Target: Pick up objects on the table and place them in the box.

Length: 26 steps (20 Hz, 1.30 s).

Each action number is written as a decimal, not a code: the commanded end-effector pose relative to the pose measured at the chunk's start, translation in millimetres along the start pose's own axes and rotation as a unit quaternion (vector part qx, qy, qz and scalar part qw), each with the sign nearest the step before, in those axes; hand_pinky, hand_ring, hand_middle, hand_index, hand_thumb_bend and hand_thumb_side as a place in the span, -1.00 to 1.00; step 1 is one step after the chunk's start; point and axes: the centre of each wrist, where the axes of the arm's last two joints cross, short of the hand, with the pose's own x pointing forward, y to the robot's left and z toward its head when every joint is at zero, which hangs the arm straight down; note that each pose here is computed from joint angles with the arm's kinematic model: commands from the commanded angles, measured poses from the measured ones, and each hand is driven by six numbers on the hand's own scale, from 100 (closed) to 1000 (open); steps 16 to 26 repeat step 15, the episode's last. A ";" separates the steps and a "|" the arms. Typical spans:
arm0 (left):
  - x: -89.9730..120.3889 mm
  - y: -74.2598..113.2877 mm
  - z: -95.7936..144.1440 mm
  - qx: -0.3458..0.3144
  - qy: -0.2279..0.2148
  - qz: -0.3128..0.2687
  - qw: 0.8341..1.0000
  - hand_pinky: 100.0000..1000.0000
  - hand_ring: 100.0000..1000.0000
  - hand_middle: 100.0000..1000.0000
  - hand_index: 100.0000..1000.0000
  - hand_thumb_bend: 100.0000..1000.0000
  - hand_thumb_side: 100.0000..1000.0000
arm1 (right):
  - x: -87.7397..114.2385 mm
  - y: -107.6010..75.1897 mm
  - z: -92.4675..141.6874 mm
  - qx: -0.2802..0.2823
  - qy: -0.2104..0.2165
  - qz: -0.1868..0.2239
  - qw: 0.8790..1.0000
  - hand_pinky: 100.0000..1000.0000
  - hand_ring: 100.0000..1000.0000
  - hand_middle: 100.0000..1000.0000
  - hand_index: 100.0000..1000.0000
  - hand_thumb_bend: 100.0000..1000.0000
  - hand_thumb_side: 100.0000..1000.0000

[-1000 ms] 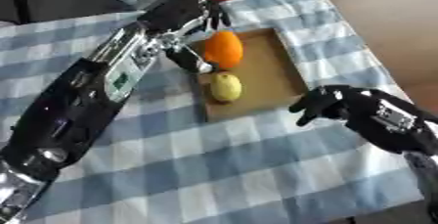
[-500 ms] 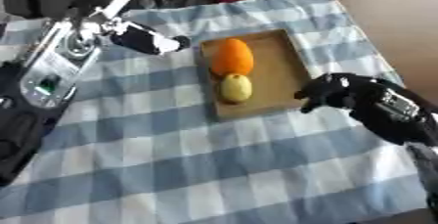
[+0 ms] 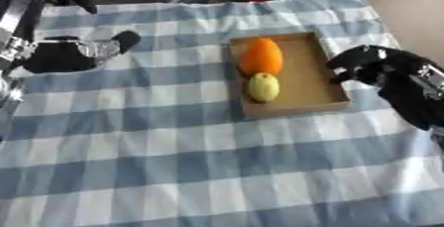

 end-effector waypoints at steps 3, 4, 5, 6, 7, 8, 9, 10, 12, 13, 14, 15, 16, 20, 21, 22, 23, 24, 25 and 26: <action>-6.6 -2.7 14.7 0.044 0.019 0.040 0.998 0.14 -0.10 -0.08 0.36 0.27 -0.58 | 10.2 -13.0 6.4 -0.041 -0.005 0.016 0.999 0.41 0.66 0.48 0.48 -1.00 0.89; -8.9 -5.5 18.2 0.048 0.027 0.046 0.997 0.14 -0.10 -0.08 0.36 0.28 -0.57 | 10.0 -13.6 7.8 -0.048 -0.003 0.015 0.999 0.41 0.66 0.48 0.48 -1.00 0.89; -10.7 -7.8 21.3 0.050 0.033 0.051 0.997 0.14 -0.10 -0.08 0.36 0.28 -0.56 | 9.8 -13.9 8.8 -0.054 -0.002 0.015 0.998 0.41 0.66 0.48 0.48 -1.00 0.88; -12.8 -10.6 24.9 0.053 0.042 0.057 0.996 0.14 -0.10 -0.08 0.36 0.29 -0.54 | 9.8 -14.3 9.6 -0.059 -0.001 0.014 0.998 0.41 0.66 0.49 0.49 -1.00 0.88; -14.6 -13.2 28.0 0.055 0.048 0.063 0.995 0.14 -0.10 -0.08 0.36 0.30 -0.54 | 9.6 -14.7 10.4 -0.064 0.000 0.014 0.998 0.41 0.66 0.49 0.49 -1.00 0.88; -15.7 -15.3 30.3 0.056 0.053 0.067 0.995 0.14 -0.10 -0.08 0.36 0.32 -0.51 | 9.1 -14.9 11.6 -0.070 0.002 0.013 0.997 0.41 0.66 0.49 0.50 -1.00 0.88; -16.8 -17.2 32.4 0.058 0.056 0.072 0.994 0.14 -0.10 -0.08 0.36 0.33 -0.50 | 8.4 -14.9 13.0 -0.076 0.004 0.012 0.997 0.41 0.66 0.49 0.50 -1.00 0.89; -18.1 -19.2 34.8 0.060 0.059 0.078 0.993 0.14 -0.10 -0.08 0.36 0.34 -0.49 | 7.7 -14.9 13.9 -0.081 0.006 0.011 0.997 0.41 0.66 0.49 0.50 -1.00 0.89; -21.1 -23.0 39.7 0.061 0.067 0.088 0.992 0.14 -0.09 -0.08 0.36 0.35 -0.48 | 7.5 -14.9 14.7 -0.087 0.008 0.011 0.996 0.40 0.66 0.49 0.50 -1.00 0.89; -23.0 -24.6 42.2 0.062 0.071 0.091 0.991 0.14 -0.09 -0.08 0.36 0.36 -0.48 | 7.4 -15.0 15.1 -0.091 0.009 0.011 0.996 0.40 0.66 0.49 0.50 -1.00 0.89; -25.4 -26.4 45.2 0.062 0.077 0.095 0.991 0.14 -0.10 -0.08 0.36 0.36 -0.47 | 7.0 -14.9 15.9 -0.095 0.010 0.010 0.995 0.40 0.66 0.49 0.51 -1.00 0.90; -27.4 -27.7 47.7 0.063 0.082 0.098 0.990 0.14 -0.10 -0.08 0.36 0.37 -0.47 | 6.7 -14.9 16.3 -0.099 0.011 0.010 0.995 0.40 0.66 0.49 0.51 -1.00 0.90; -27.4 -27.7 47.7 0.063 0.082 0.098 0.990 0.14 -0.10 -0.08 0.36 0.37 -0.47 | 6.7 -14.9 16.3 -0.099 0.011 0.010 0.995 0.40 0.66 0.49 0.51 -1.00 0.90; -27.4 -27.7 47.7 0.063 0.082 0.098 0.990 0.14 -0.10 -0.08 0.36 0.37 -0.47 | 6.7 -14.9 16.3 -0.099 0.011 0.010 0.995 0.40 0.66 0.49 0.51 -1.00 0.90; -27.4 -27.7 47.7 0.063 0.082 0.098 0.990 0.14 -0.10 -0.08 0.36 0.37 -0.47 | 6.7 -14.9 16.3 -0.099 0.011 0.010 0.995 0.40 0.66 0.49 0.51 -1.00 0.90; -27.4 -27.7 47.7 0.063 0.082 0.098 0.990 0.14 -0.10 -0.08 0.36 0.37 -0.47 | 6.7 -14.9 16.3 -0.099 0.011 0.010 0.995 0.40 0.66 0.49 0.51 -1.00 0.90; -27.4 -27.7 47.7 0.063 0.082 0.098 0.990 0.14 -0.10 -0.08 0.36 0.37 -0.47 | 6.7 -14.9 16.3 -0.099 0.011 0.010 0.995 0.40 0.66 0.49 0.51 -1.00 0.90; -27.4 -27.7 47.7 0.063 0.082 0.098 0.990 0.14 -0.10 -0.08 0.36 0.37 -0.47 | 6.7 -14.9 16.3 -0.099 0.011 0.010 0.995 0.40 0.66 0.49 0.51 -1.00 0.90; -27.4 -27.7 47.7 0.063 0.082 0.098 0.990 0.14 -0.10 -0.08 0.36 0.37 -0.47 | 6.7 -14.9 16.3 -0.099 0.011 0.010 0.995 0.40 0.66 0.49 0.51 -1.00 0.90; -27.4 -27.7 47.7 0.063 0.082 0.098 0.990 0.14 -0.10 -0.08 0.36 0.37 -0.47 | 6.7 -14.9 16.3 -0.099 0.011 0.010 0.995 0.40 0.66 0.49 0.51 -1.00 0.90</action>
